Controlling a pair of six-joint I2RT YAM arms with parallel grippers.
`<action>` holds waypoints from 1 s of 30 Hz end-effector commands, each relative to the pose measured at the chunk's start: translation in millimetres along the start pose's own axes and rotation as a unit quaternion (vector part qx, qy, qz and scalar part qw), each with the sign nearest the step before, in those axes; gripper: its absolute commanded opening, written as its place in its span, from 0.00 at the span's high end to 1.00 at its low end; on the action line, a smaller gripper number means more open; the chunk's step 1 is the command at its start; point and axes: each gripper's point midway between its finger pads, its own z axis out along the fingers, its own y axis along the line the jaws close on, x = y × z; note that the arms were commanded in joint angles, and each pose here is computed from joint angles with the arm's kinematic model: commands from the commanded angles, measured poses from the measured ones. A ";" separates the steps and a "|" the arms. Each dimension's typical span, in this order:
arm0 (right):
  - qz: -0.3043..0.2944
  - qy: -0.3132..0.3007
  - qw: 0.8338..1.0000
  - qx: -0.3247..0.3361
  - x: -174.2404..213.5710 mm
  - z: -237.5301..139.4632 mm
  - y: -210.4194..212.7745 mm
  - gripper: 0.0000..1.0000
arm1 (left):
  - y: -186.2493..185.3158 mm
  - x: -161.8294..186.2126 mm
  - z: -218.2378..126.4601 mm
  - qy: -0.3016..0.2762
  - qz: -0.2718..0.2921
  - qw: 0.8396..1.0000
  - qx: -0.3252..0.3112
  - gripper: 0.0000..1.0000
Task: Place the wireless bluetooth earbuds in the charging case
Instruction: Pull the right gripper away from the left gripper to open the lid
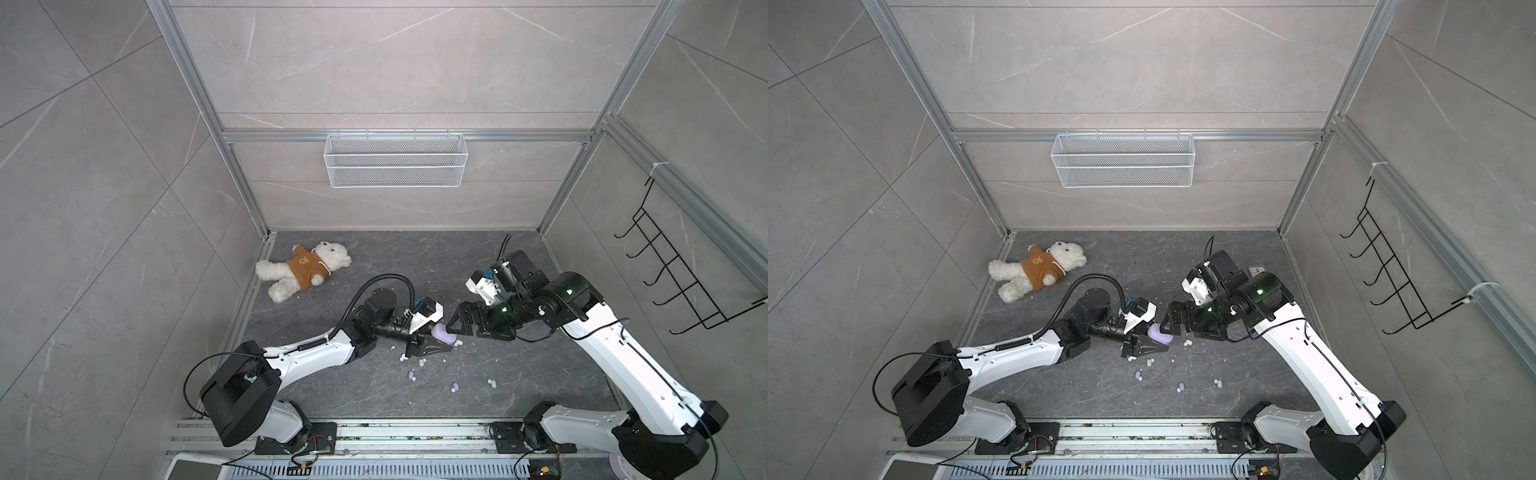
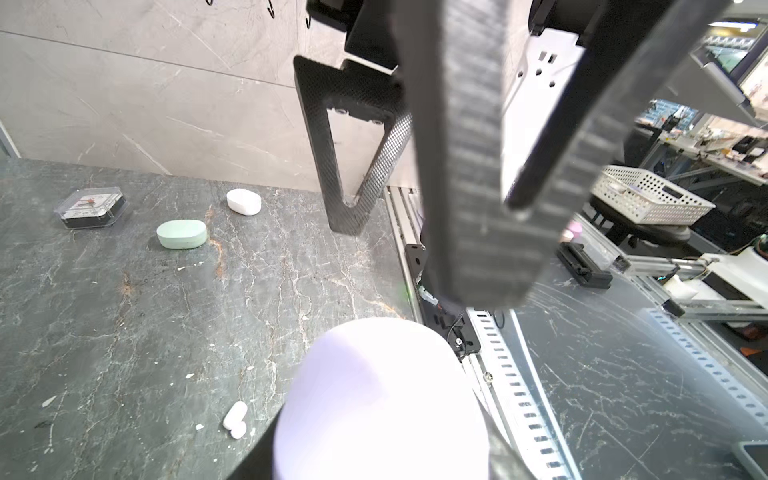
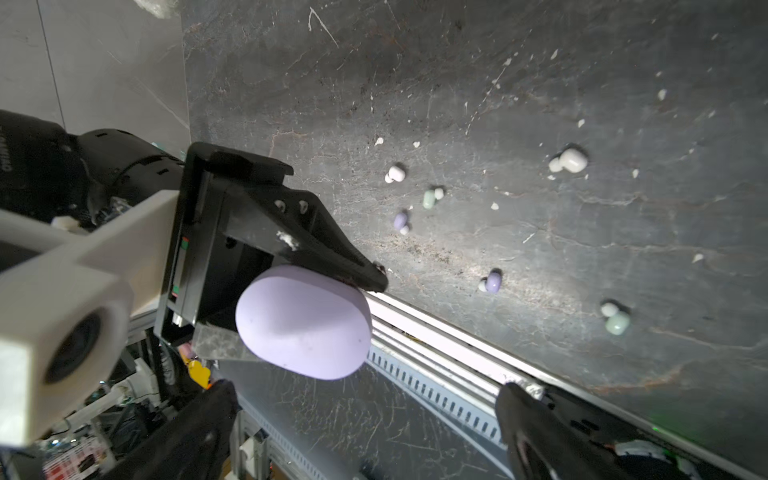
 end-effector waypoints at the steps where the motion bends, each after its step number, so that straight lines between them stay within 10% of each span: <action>1: -0.094 -0.042 0.995 0.013 0.2 -21.5 8.4 0.00 | -12.2 -27.5 -6.0 -0.040 0.021 0.999 0.022 0.67; 9: -0.275 -0.053 0.954 0.103 -2.3 -12.3 25.9 0.01 | -18.5 -39.3 -5.3 -0.062 0.021 0.997 0.048 0.68; 30: -0.283 -0.049 0.945 0.156 -9.1 1.0 8.5 0.06 | -25.5 -47.7 -12.0 -0.067 0.037 0.996 0.040 0.69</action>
